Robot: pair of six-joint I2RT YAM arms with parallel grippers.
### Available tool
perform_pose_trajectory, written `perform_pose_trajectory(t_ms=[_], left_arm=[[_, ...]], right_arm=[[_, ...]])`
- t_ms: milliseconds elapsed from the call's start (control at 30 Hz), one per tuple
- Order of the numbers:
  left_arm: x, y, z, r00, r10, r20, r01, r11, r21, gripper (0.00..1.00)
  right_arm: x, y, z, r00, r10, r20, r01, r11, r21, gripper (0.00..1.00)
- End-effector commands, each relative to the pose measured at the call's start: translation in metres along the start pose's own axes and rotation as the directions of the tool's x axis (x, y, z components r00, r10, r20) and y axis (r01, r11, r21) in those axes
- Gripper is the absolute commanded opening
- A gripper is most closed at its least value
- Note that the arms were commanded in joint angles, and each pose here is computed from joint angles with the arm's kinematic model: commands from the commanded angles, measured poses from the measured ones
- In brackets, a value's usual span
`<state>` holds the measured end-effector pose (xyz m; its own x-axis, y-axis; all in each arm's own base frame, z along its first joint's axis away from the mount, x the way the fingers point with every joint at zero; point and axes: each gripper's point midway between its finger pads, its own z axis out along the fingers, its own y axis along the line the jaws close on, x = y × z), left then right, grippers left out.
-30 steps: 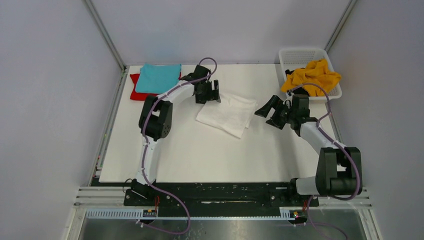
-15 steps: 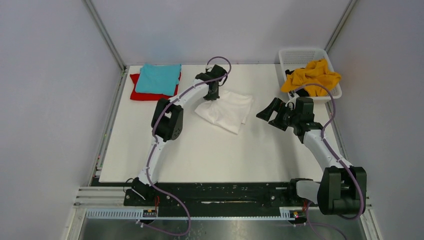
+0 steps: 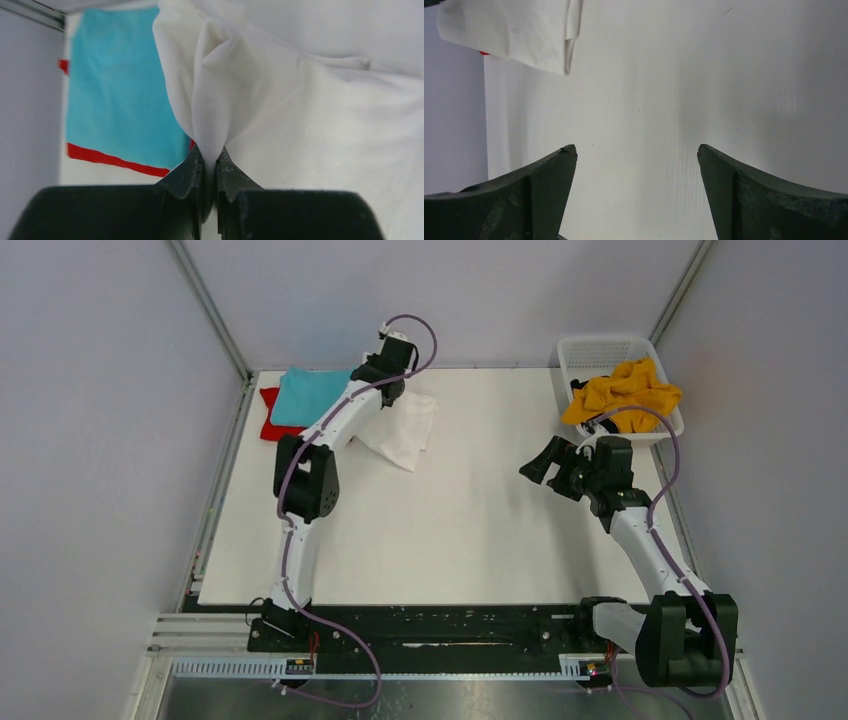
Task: Fold and stack the t-shirts
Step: Put the neatly folded tshirt into the corner of the board with the left arm
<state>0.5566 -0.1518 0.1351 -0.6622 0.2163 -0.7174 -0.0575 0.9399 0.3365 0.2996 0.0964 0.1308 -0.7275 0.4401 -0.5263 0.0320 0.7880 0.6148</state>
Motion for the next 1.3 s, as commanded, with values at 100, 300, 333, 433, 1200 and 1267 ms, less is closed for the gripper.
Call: perform_pose_trajectory(t_ms=[100,300,333,433,1200,1267], left_arm=[[-0.087,0.104,-0.031,0.975,0.030,0.219,0.017,0.977,-0.211,0.00],[-0.117,0.138,-0.035,0.960,0.014,0.279,0.058,0.968,-0.246,0.00],[-0.122,0.144,-0.038,0.957,0.008,0.291,0.067,0.966,-0.249,0.00],[-0.135,0.156,-0.050,0.946,-0.005,0.325,0.091,0.965,-0.247,0.00],[-0.142,0.188,-0.047,0.928,-0.057,0.369,0.143,0.967,-0.210,0.00],[-0.137,0.191,-0.033,0.933,-0.056,0.355,0.139,0.967,-0.212,0.00]], right_arm=[[-0.012,-0.001,-0.003,0.997,-0.050,0.061,0.049,0.999,0.022,0.99],[-0.013,-0.004,0.000,0.997,-0.048,0.057,0.046,0.999,0.028,1.00],[-0.012,-0.004,0.000,0.997,-0.049,0.056,0.047,0.998,0.030,1.00],[-0.012,-0.005,0.001,0.997,-0.047,0.056,0.045,0.998,0.035,1.00],[-0.010,-0.012,0.007,0.999,-0.035,0.031,0.033,0.998,0.061,0.99],[-0.010,-0.014,0.007,0.999,-0.035,0.027,0.033,0.997,0.066,0.99]])
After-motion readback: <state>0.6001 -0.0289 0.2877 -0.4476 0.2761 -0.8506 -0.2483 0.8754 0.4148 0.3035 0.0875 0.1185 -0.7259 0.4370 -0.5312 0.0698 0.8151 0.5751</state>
